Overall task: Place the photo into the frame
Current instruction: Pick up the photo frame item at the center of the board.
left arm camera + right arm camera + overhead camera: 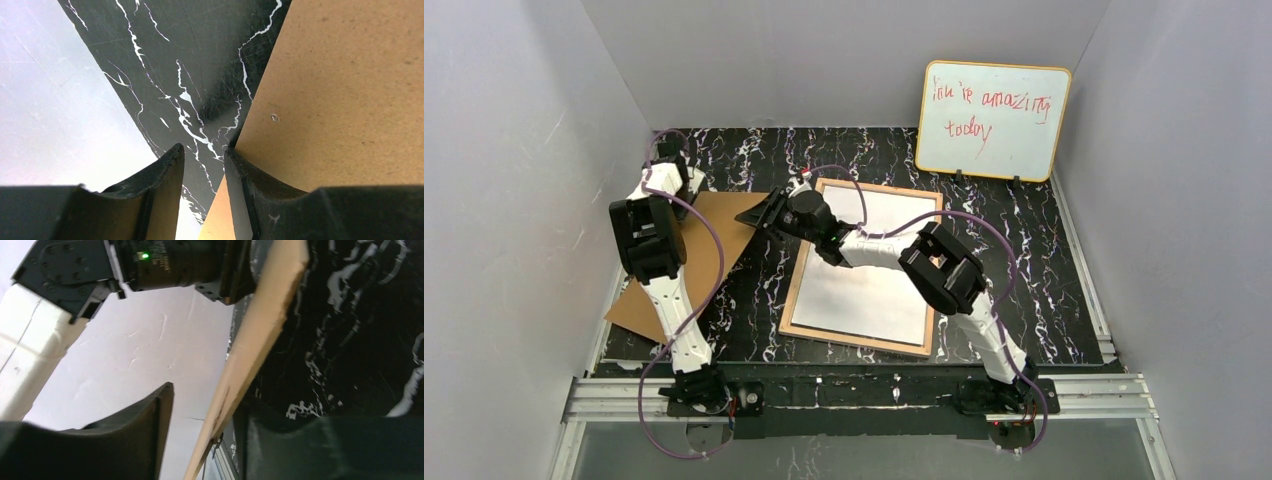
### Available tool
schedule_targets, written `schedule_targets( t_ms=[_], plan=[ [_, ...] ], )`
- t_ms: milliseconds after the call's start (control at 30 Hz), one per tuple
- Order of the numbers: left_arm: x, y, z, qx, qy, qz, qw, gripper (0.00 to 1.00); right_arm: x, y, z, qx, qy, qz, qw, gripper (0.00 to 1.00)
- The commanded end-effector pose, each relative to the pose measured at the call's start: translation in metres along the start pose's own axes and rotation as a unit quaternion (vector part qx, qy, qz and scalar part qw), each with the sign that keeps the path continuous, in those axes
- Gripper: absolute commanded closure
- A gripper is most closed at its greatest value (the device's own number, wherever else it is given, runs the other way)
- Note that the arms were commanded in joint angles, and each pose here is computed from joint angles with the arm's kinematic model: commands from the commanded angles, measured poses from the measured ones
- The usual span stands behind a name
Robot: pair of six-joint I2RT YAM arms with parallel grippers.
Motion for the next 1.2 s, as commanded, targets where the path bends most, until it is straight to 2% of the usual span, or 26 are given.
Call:
schedule_targets(
  t_ms=[0, 100, 200, 367, 500, 567, 700, 800, 900, 1033, 1167],
  plan=[
    [0.034, -0.048, -0.116, 0.268, -0.022, 0.076, 0.96, 0.63, -0.01, 0.013, 0.037, 0.002, 0.011, -0.048, 0.999, 0.53],
    [0.031, -0.045, -0.111, 0.262, -0.016, 0.073, 0.962, 0.61, -0.013, 0.018, 0.042, 0.015, 0.014, -0.06, 0.998, 0.62],
    [0.026, -0.037, -0.103, 0.255, -0.01, 0.063, 0.965, 0.52, -0.014, 0.021, 0.048, 0.02, 0.016, -0.062, 0.998, 0.69],
    [0.016, -0.005, -0.085, 0.259, 0.007, 0.028, 0.966, 0.33, -0.024, 0.026, 0.058, 0.018, 0.008, -0.06, 0.998, 0.99],
    [0.006, 0.039, -0.064, 0.262, 0.018, -0.024, 0.964, 0.19, -0.041, 0.04, 0.077, 0.002, 0.015, -0.063, 0.998, 0.99],
    [0.0, 0.063, -0.052, 0.264, 0.022, -0.049, 0.963, 0.16, -0.046, 0.049, 0.09, -0.005, 0.03, -0.062, 0.998, 0.99],
    [-0.013, 0.119, -0.032, 0.271, 0.032, -0.111, 0.956, 0.02, -0.058, 0.065, 0.105, 0.009, 0.05, -0.08, 0.995, 0.99],
    [-0.024, 0.18, -0.026, 0.261, 0.016, -0.173, 0.95, 0.02, -0.068, 0.069, 0.112, 0.026, 0.061, -0.105, 0.992, 0.99],
    [-0.031, 0.245, -0.043, 0.232, -0.038, -0.234, 0.944, 0.02, -0.08, 0.071, 0.12, 0.039, 0.077, -0.131, 0.988, 0.99],
    [-0.021, 0.326, -0.092, 0.198, -0.13, -0.313, 0.92, 0.02, -0.092, 0.071, 0.133, 0.042, 0.087, -0.166, 0.981, 0.99],
    [-0.001, 0.364, -0.128, 0.164, -0.179, -0.332, 0.912, 0.02, -0.101, 0.069, 0.143, 0.052, 0.086, -0.191, 0.976, 0.99]
  ],
)
Point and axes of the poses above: each gripper's point midway between its finger pads, its own y axis back along the fingers, its own z axis along the line the jaws close on, x = y × z, the point moved 7 cm from there along y, back along the fingers, and after that the axes turned 11 degrees about -y, right-handed, at the moved point
